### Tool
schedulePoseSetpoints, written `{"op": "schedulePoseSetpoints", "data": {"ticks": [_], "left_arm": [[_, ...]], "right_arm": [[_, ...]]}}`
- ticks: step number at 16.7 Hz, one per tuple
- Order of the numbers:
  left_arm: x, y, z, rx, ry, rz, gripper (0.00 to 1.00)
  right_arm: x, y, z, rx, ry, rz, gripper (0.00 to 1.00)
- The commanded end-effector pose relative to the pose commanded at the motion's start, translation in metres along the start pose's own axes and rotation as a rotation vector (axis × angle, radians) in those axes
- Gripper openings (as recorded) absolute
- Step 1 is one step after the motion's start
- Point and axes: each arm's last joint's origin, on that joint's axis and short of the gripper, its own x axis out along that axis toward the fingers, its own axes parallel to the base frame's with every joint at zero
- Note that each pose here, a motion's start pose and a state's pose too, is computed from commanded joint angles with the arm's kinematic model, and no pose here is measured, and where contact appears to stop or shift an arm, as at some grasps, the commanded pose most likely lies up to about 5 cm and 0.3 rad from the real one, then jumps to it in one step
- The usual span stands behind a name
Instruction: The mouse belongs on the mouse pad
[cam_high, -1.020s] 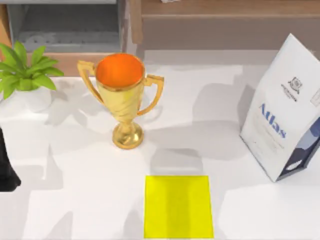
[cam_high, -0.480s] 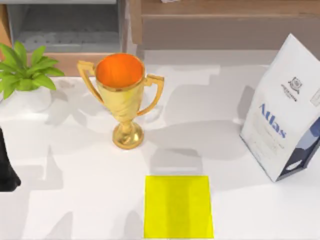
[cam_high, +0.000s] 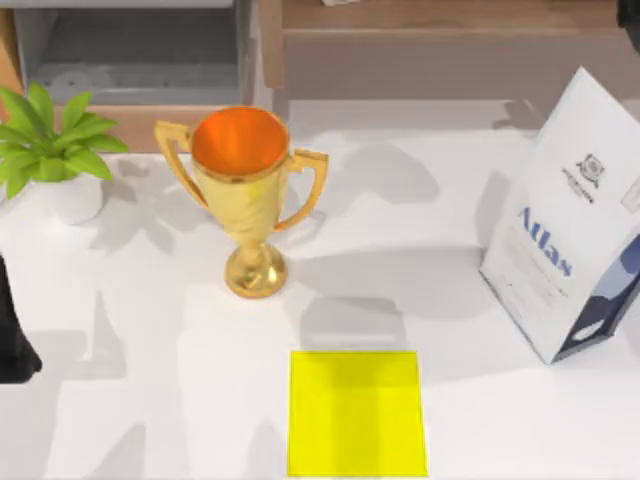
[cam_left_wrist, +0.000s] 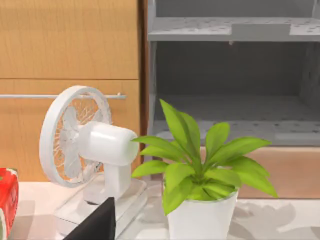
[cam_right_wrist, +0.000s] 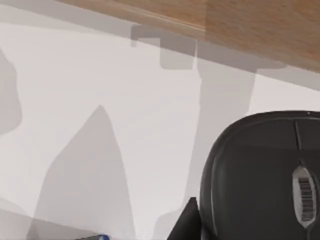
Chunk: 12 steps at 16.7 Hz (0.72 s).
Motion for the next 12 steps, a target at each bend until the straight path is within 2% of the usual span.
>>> {"op": "schedulePoseSetpoints", "data": {"ticks": [3, 5, 7, 9, 12], "left_arm": [[0.000, 0.000, 0.000, 0.000, 0.000, 0.000, 1.00], [0.000, 0.000, 0.000, 0.000, 0.000, 0.000, 1.00], [0.000, 0.000, 0.000, 0.000, 0.000, 0.000, 1.00], [0.000, 0.000, 0.000, 0.000, 0.000, 0.000, 1.00], [0.000, 0.000, 0.000, 0.000, 0.000, 0.000, 1.00]], "right_arm": [[-0.030, 0.086, 0.000, 0.007, -0.060, 0.134, 0.00], [-0.038, 0.143, -0.015, 0.020, -0.010, 0.235, 0.00], [-0.038, 0.196, -0.039, 0.040, 0.099, 0.307, 0.00], [-0.029, 0.240, -0.068, 0.070, 0.233, 0.328, 0.00], [-0.001, 0.285, -0.112, 0.134, 0.402, 0.257, 0.00]]}}
